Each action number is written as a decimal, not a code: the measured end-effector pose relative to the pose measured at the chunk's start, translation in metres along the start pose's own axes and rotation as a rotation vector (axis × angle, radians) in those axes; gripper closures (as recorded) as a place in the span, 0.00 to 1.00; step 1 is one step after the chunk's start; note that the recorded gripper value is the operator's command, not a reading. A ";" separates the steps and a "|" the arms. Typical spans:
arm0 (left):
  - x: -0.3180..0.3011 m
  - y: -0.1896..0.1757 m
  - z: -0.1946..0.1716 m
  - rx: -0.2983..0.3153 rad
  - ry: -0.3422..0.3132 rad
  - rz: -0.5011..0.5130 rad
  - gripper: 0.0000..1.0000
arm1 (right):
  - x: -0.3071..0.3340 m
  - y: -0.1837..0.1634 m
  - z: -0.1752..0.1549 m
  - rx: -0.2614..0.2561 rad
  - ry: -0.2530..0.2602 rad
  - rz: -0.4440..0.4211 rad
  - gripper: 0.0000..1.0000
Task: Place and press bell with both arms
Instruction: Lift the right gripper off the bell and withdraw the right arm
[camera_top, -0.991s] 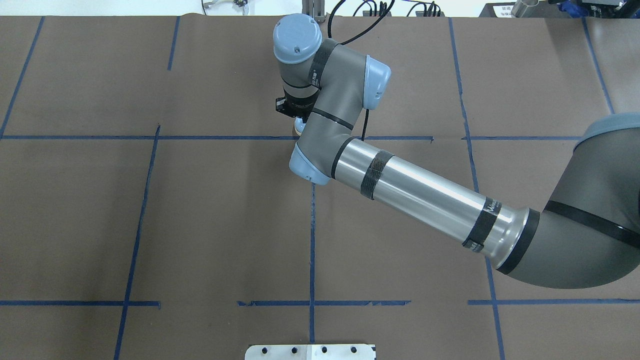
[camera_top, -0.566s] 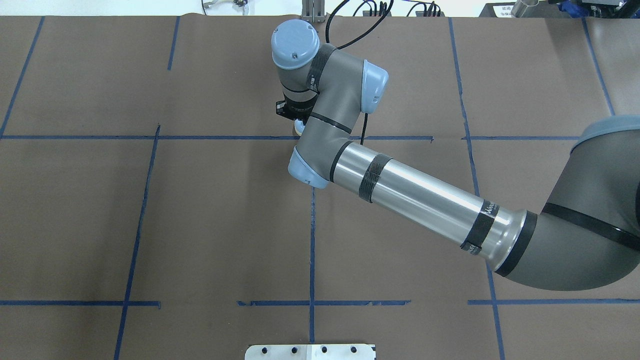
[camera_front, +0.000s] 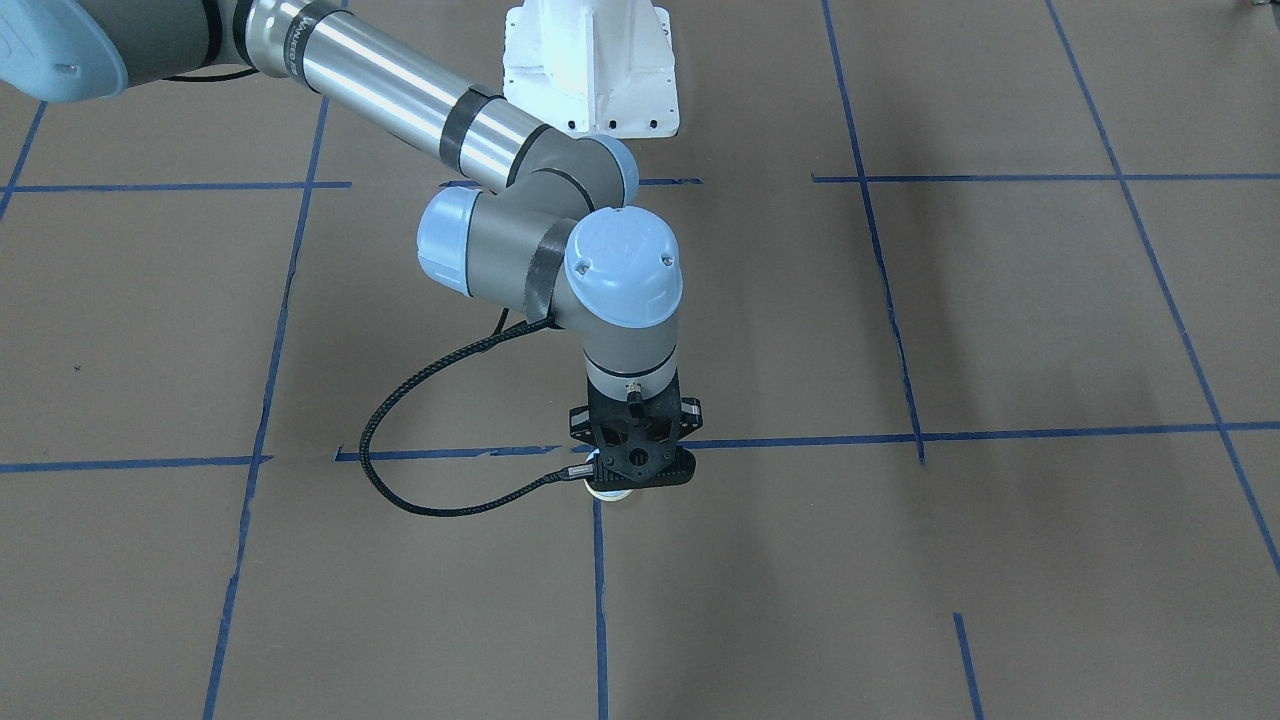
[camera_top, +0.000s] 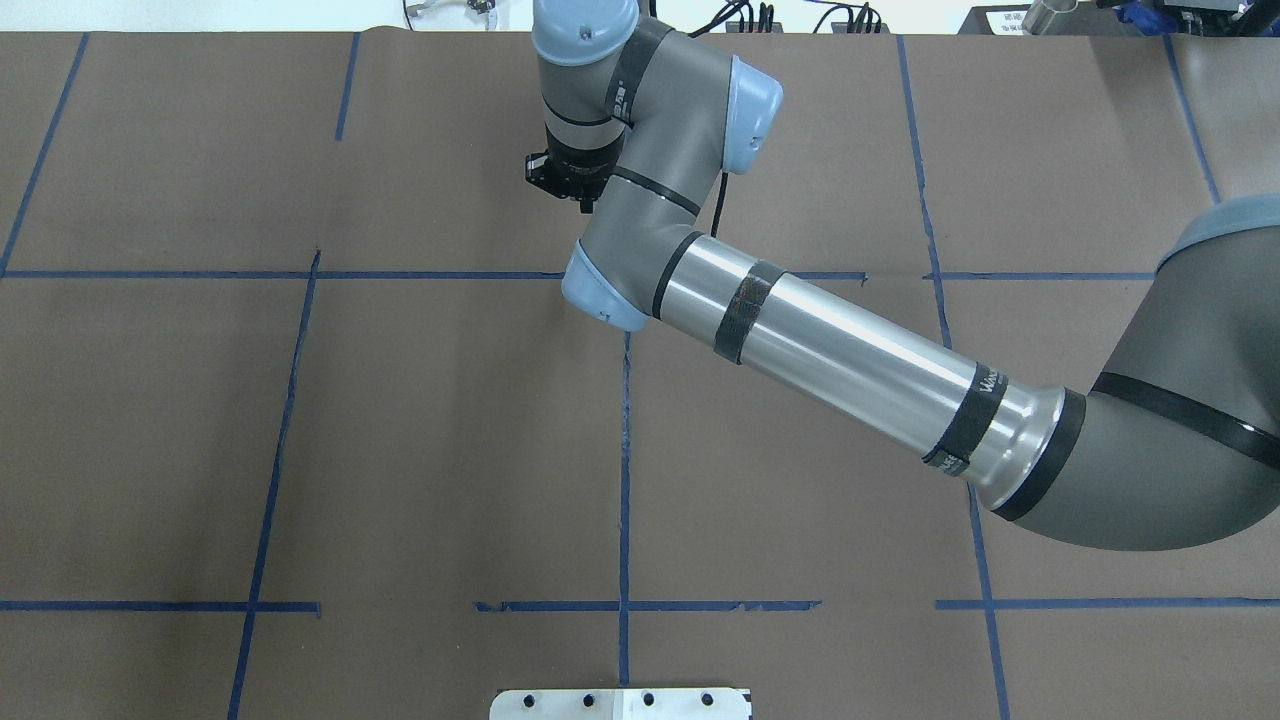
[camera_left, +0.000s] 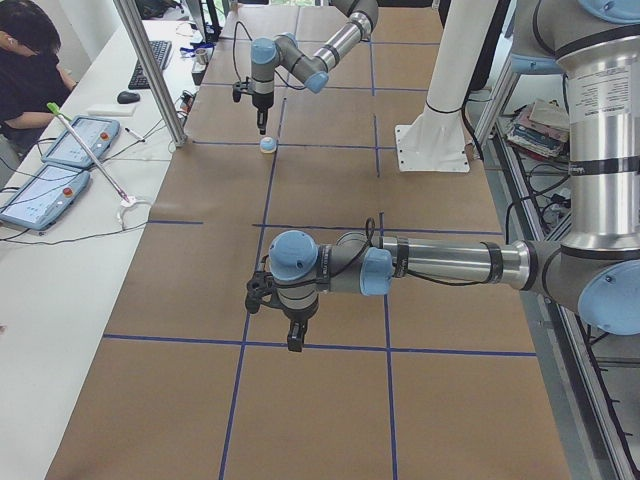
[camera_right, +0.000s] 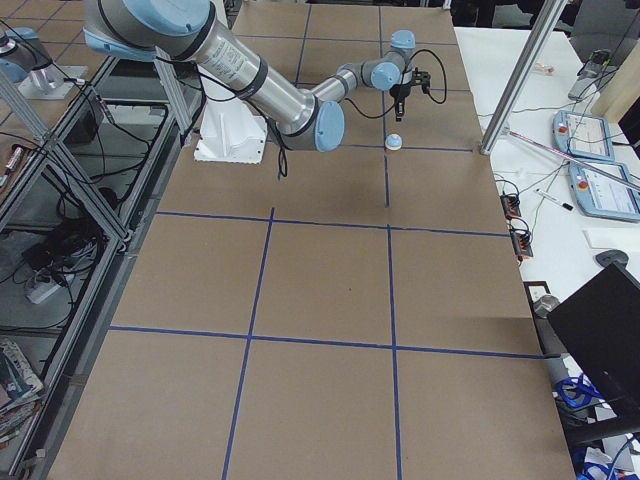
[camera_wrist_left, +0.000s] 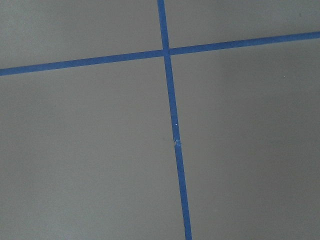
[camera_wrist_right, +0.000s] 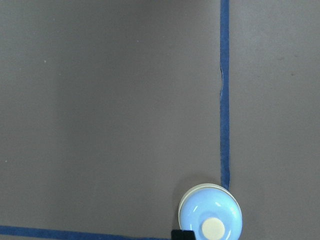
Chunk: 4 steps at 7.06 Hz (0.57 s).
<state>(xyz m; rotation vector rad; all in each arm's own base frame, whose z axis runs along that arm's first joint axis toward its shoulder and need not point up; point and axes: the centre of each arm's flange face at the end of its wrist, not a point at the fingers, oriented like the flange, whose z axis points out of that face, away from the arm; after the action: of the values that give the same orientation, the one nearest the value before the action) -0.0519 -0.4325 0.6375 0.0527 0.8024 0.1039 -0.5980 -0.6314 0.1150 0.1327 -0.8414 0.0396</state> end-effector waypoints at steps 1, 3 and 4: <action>-0.001 0.000 0.000 -0.001 -0.003 -0.002 0.00 | 0.011 -0.010 -0.008 -0.010 0.000 0.008 0.00; -0.006 0.002 0.005 -0.012 -0.009 -0.012 0.00 | 0.086 -0.041 -0.032 -0.061 0.016 -0.019 0.00; -0.008 0.003 0.007 -0.017 -0.010 -0.019 0.00 | 0.145 -0.053 -0.050 -0.089 0.031 -0.069 0.00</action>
<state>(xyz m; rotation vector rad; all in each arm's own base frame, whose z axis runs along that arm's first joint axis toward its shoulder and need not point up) -0.0525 -0.4306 0.6484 0.0294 0.7921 0.0930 -0.4595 -0.6797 0.1848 0.0770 -0.8058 -0.0606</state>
